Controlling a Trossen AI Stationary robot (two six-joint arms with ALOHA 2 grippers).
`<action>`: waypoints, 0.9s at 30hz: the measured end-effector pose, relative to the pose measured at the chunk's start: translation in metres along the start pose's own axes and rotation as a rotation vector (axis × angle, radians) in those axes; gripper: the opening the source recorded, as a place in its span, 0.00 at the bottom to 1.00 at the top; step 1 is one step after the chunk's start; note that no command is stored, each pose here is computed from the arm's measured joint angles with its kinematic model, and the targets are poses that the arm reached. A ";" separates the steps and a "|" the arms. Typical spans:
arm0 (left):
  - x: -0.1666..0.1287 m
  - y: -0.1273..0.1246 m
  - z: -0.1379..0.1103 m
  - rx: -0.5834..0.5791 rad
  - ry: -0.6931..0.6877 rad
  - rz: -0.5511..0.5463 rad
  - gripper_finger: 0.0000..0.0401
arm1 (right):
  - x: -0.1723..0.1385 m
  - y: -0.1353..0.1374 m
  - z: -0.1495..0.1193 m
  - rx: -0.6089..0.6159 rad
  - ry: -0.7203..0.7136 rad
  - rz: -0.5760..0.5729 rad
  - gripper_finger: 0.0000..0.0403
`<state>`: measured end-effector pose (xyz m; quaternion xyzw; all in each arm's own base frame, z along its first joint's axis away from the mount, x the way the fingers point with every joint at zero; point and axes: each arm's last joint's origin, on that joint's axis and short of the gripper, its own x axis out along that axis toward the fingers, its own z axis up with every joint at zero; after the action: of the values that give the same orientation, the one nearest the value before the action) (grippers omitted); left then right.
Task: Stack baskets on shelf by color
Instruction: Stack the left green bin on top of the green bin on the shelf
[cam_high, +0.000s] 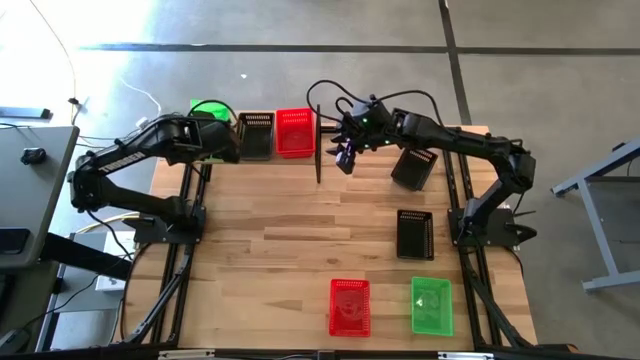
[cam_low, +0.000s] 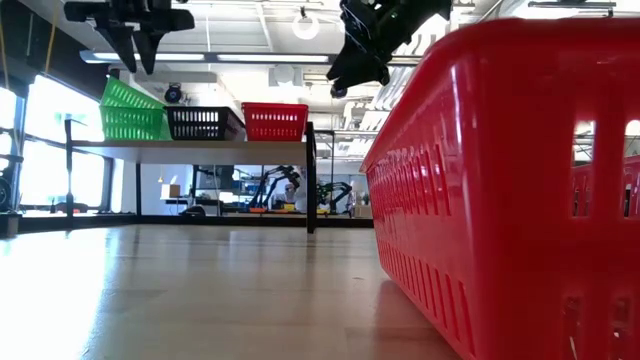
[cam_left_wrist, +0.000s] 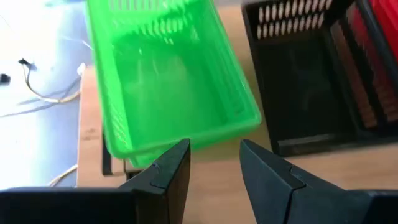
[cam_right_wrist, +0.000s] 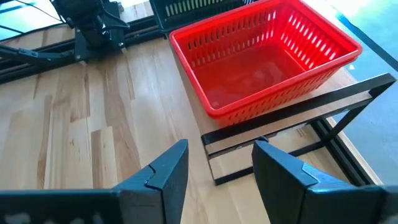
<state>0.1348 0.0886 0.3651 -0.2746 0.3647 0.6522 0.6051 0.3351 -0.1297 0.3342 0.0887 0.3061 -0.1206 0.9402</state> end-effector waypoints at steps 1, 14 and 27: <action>-0.001 0.002 0.000 -0.006 -0.011 0.003 0.32 | 0.000 0.000 0.000 0.000 0.000 -0.001 0.40; -0.004 0.033 0.007 -0.052 -0.069 0.051 0.32 | 0.000 -0.002 0.000 0.009 -0.001 -0.004 0.40; 0.012 0.042 0.021 -0.086 -0.043 0.184 0.32 | 0.000 -0.002 0.000 0.010 -0.001 -0.004 0.40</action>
<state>0.0935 0.1129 0.3741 -0.2513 0.3469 0.7260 0.5380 0.3345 -0.1314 0.3343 0.0927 0.3050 -0.1240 0.9397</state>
